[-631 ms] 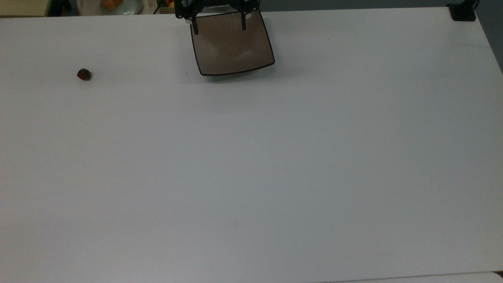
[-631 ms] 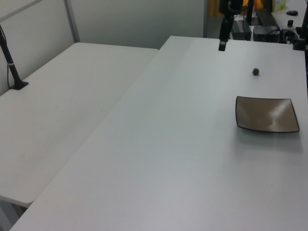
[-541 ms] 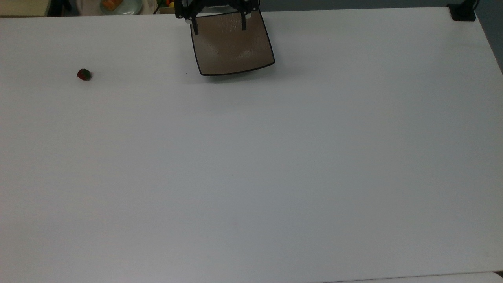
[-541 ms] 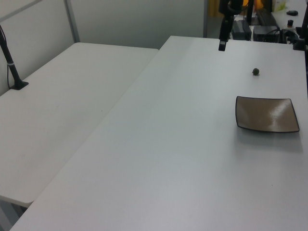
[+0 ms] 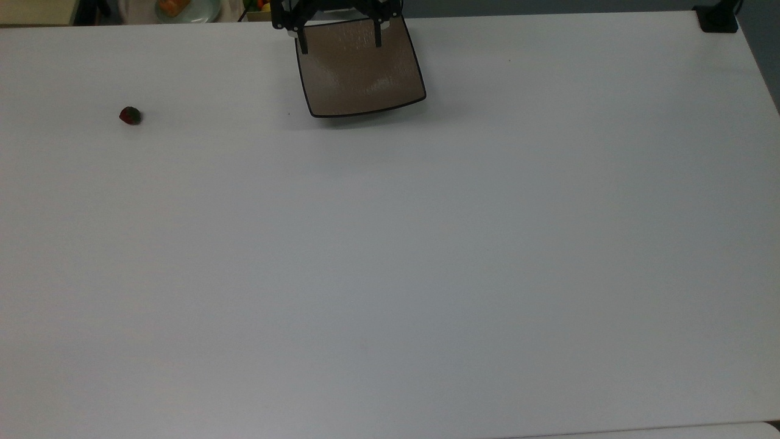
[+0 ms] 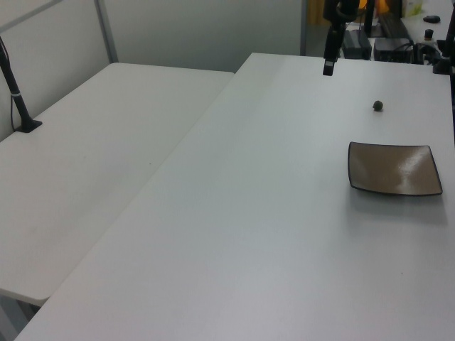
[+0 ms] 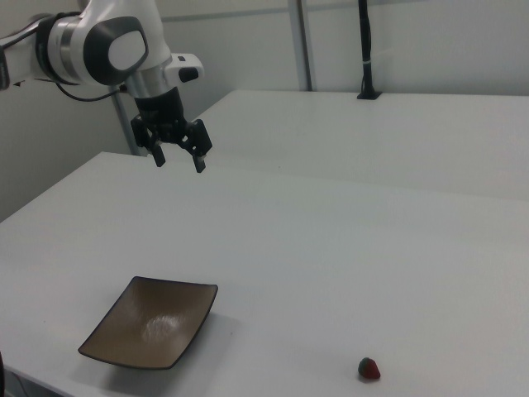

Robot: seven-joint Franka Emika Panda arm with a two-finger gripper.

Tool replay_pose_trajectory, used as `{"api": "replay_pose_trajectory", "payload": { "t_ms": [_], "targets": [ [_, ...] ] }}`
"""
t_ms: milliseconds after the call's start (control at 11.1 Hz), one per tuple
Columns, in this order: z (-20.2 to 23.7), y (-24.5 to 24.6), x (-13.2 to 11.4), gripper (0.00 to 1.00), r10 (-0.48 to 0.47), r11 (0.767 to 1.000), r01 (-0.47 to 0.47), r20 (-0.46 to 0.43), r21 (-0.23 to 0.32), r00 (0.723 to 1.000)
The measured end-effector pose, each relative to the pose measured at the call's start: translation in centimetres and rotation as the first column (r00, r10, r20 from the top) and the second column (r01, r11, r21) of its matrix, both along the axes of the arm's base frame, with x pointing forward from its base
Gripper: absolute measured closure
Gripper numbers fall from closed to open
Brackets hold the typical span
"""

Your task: Strawberries on a ceramic plate

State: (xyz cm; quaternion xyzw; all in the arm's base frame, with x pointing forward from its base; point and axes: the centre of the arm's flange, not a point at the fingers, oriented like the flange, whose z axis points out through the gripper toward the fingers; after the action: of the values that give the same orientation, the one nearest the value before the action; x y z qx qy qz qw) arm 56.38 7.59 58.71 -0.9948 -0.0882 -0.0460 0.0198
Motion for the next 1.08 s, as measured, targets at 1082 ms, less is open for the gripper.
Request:
{"api": "replay_pose_trajectory", "payload": {
  "t_ms": [1082],
  "targets": [
    [-0.7, -5.0, -0.1, 0.0, 0.566, 0.822, -0.567, -0.034, -0.039, 0.823]
  ]
}}
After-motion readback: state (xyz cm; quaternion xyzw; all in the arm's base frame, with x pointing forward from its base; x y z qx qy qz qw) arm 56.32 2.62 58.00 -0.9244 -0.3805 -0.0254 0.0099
